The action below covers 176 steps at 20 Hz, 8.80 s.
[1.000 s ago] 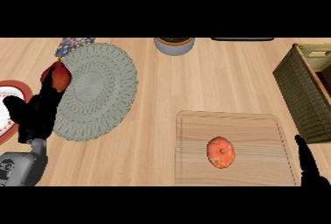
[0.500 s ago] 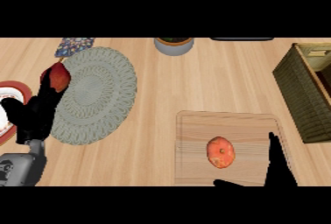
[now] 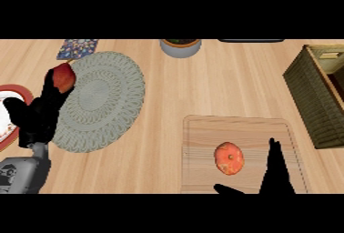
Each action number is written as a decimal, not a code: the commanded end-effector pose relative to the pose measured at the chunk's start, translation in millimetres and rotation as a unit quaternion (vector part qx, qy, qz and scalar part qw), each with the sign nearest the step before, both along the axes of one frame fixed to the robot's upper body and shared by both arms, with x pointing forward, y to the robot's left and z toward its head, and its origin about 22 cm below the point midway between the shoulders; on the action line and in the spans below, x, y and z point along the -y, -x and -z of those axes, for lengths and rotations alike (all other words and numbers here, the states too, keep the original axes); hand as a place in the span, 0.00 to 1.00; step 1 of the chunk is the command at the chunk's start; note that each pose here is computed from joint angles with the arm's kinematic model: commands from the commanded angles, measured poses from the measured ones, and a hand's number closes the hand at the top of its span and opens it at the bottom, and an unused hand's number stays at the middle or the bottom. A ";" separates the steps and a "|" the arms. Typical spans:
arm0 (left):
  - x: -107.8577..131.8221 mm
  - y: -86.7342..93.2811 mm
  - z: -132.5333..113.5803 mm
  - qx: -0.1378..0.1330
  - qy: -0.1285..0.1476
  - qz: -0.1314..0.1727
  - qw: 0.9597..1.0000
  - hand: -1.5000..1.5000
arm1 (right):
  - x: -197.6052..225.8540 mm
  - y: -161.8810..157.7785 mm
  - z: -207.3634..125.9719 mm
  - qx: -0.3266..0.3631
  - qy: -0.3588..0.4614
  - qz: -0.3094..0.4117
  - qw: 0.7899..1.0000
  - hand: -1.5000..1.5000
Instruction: Pick the squash from the cutting board and place it in the basket
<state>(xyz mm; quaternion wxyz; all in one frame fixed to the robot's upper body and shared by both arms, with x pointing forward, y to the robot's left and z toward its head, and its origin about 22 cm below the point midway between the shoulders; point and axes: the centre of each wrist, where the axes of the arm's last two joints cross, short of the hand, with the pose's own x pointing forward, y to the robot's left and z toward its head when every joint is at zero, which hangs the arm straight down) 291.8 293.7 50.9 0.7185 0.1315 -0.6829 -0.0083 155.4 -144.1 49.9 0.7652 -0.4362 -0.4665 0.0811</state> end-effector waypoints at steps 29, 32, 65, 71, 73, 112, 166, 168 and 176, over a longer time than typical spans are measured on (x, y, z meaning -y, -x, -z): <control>5.0 -1.5 3.5 0.008 -0.013 -0.003 1.000 0.50 | -8.8 -28.4 72.9 -0.041 -0.011 0.030 0.999 0.00; -8.8 10.3 9.5 0.000 0.000 -0.007 1.000 0.50 | -16.1 -29.5 63.7 -0.054 -0.004 0.030 0.998 0.00; 11.2 2.8 11.8 -0.005 0.006 0.017 1.000 0.50 | 38.1 88.0 83.4 -0.082 -0.016 -0.601 0.795 1.00; -7.7 5.1 -0.1 0.002 -0.005 -0.012 1.000 0.50 | 79.3 103.0 38.3 0.051 -0.132 -0.618 0.773 1.00; -5.2 9.0 10.1 -0.005 -0.007 -0.011 1.000 0.50 | 85.2 100.5 18.8 0.103 -0.172 -0.614 0.763 1.00; 10.2 8.4 -0.7 0.006 0.010 0.022 1.000 0.50 | 229.2 -46.1 -229.5 0.211 -0.044 -0.397 0.892 1.00; 0.2 10.9 4.6 0.009 0.000 0.002 1.000 0.50 | 286.5 -206.0 -135.6 0.104 0.346 -0.462 0.810 1.00; -0.2 -11.2 0.1 0.005 -0.008 0.008 1.000 0.50 | 295.3 -217.6 -141.5 0.104 0.341 -0.462 0.812 1.00; 6.8 15.6 4.8 0.009 -0.005 0.002 1.000 0.50 | 298.4 -224.6 -131.3 0.079 0.374 -0.450 0.807 1.00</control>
